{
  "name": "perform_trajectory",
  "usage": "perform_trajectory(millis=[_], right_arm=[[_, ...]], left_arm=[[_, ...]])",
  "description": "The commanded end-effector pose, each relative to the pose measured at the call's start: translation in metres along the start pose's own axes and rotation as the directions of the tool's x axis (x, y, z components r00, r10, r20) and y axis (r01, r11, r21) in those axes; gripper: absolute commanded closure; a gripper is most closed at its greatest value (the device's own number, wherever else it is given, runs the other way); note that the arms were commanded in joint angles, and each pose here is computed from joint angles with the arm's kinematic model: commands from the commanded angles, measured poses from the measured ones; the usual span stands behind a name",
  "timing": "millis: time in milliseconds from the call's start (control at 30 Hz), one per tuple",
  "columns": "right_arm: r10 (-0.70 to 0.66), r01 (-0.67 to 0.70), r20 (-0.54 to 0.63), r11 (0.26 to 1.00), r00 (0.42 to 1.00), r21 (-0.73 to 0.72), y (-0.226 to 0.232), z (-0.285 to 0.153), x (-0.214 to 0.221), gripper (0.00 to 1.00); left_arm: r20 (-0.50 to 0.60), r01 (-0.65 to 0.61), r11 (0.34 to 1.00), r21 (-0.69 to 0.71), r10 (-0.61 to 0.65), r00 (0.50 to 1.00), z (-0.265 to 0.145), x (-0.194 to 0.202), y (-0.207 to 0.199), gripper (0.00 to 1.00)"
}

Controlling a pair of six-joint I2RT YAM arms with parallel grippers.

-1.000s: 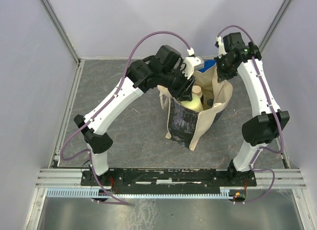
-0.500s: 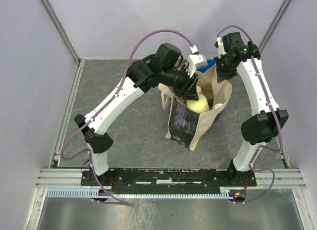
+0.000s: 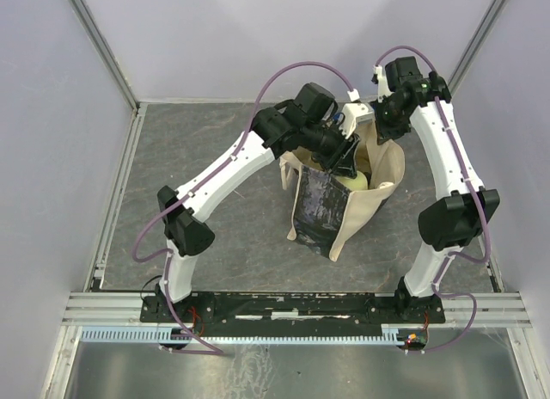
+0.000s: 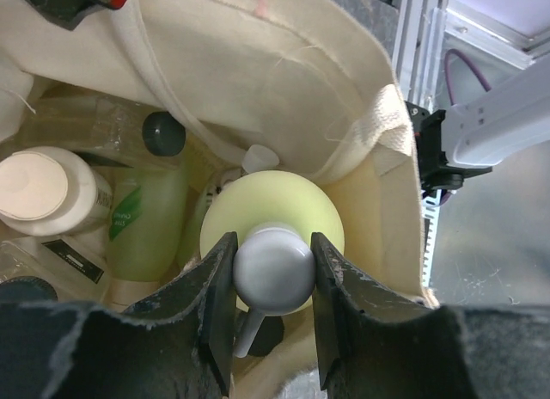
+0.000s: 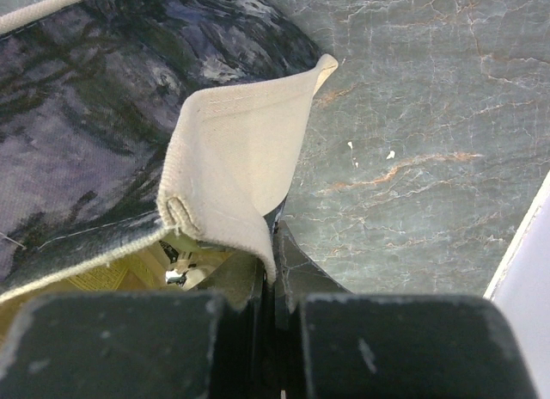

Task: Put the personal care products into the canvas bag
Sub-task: Place the care product in the canvas bag.

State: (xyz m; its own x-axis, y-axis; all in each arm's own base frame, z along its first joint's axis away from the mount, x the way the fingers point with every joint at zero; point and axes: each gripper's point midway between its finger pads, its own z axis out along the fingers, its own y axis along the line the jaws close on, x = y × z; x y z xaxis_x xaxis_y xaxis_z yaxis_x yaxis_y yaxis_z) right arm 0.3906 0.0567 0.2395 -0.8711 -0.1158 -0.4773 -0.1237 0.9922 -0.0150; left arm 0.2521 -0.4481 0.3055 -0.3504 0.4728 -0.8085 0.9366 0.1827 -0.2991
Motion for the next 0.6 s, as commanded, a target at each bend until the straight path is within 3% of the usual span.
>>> perform_trajectory(millis=[0, 233, 567], right_arm=[[-0.015, 0.015, -0.006, 0.999, 1.000, 0.030, -0.007, 0.010, -0.005, 1.00], [-0.016, 0.016, -0.011, 0.999, 1.000, 0.031, -0.007, 0.012, -0.004, 1.00], [-0.015, 0.015, -0.010, 0.999, 1.000, 0.033, -0.007, 0.012, -0.005, 1.00]], left_arm=[[0.179, -0.083, 0.997, -0.001, 0.081, 0.981, -0.014, -0.055, -0.015, 0.97], [0.110, -0.042, 0.991, -0.129, 0.056, 0.992, 0.006, -0.035, 0.022, 0.97], [0.049, -0.063, 0.994, -0.091, 0.068, 0.996, 0.042, -0.016, 0.020, 0.97]])
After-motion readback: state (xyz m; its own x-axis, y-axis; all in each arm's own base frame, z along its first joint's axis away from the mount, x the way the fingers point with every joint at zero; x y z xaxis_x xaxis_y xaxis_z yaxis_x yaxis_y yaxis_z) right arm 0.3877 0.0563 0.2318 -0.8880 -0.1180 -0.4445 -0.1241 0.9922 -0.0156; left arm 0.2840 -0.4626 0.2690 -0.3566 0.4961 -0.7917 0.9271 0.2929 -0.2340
